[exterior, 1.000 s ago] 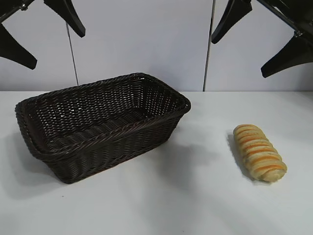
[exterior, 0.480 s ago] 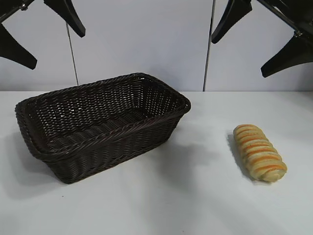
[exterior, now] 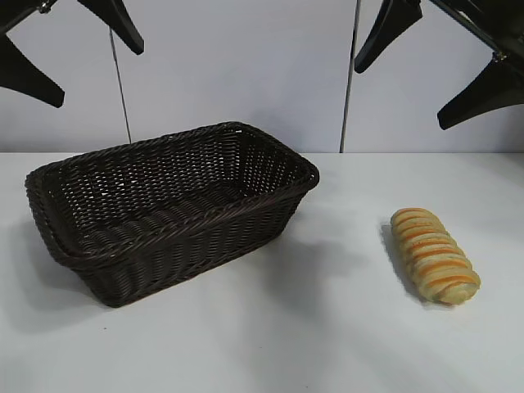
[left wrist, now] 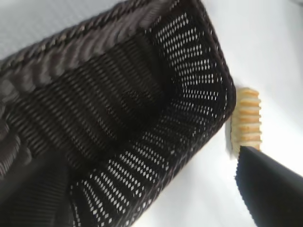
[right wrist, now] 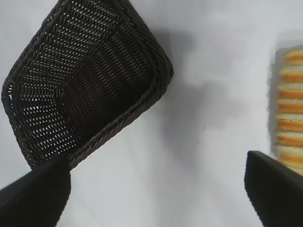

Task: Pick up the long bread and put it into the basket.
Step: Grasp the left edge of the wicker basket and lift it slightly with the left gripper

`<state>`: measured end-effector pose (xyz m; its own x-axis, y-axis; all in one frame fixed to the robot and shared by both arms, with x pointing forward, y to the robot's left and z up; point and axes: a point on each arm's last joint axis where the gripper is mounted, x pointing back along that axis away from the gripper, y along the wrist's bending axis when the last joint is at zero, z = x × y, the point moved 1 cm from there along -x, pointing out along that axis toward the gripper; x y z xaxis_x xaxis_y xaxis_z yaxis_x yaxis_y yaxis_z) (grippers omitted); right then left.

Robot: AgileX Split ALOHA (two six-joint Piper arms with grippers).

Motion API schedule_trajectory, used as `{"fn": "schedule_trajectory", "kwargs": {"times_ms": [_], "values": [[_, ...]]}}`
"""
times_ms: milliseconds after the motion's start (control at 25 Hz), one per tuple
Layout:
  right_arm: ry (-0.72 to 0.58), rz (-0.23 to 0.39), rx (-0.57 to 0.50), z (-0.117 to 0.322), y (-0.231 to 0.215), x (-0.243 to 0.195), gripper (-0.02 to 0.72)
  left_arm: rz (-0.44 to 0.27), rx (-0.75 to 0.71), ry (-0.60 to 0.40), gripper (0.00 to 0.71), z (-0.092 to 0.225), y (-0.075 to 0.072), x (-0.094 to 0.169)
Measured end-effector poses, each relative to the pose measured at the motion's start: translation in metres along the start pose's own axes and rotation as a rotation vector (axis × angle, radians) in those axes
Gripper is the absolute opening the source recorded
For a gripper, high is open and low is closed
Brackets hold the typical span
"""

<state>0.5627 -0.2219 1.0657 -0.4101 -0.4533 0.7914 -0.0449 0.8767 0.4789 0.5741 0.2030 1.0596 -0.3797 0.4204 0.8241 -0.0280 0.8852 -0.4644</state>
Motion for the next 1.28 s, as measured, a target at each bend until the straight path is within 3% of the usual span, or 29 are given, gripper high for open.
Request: {"fn": "schedule_trajectory", "kwargs": {"times_ms": [120,240,520,720,920,1000,1120,1200,1280], "values": [[0.000,0.000,0.000,0.000,0.000,0.000,0.694,-0.123,0.030,0.048,0.695,0.013,0.015,-0.007],[0.000,0.000,0.000,0.000,0.000,0.000,0.694,-0.195,0.066,0.082,0.695,0.032,0.030,-0.025],[0.000,0.001,0.002,0.000,0.000,0.000,0.694,-0.212,0.112,0.049,0.695,0.043,0.052,-0.061],[0.000,0.001,0.003,0.000,0.000,0.000,0.694,-0.211,0.144,0.122,0.695,0.048,0.065,-0.099],[0.000,0.001,0.003,0.000,0.000,0.000,0.694,-0.204,0.167,0.126,0.689,0.048,0.070,-0.116],[0.000,0.001,0.003,0.000,0.000,0.000,0.694,-0.203,0.168,0.117,0.601,0.047,0.071,-0.118],[0.000,0.001,0.003,0.000,0.000,0.000,0.694,-0.203,0.171,0.113,0.302,0.047,0.072,-0.120],[0.000,0.001,0.003,0.000,0.000,0.000,0.694,-0.197,0.195,0.101,0.140,0.046,0.072,-0.121],[0.000,0.001,0.003,0.000,0.000,0.000,0.694,-0.196,0.178,0.083,0.097,0.044,0.072,-0.121]]}}
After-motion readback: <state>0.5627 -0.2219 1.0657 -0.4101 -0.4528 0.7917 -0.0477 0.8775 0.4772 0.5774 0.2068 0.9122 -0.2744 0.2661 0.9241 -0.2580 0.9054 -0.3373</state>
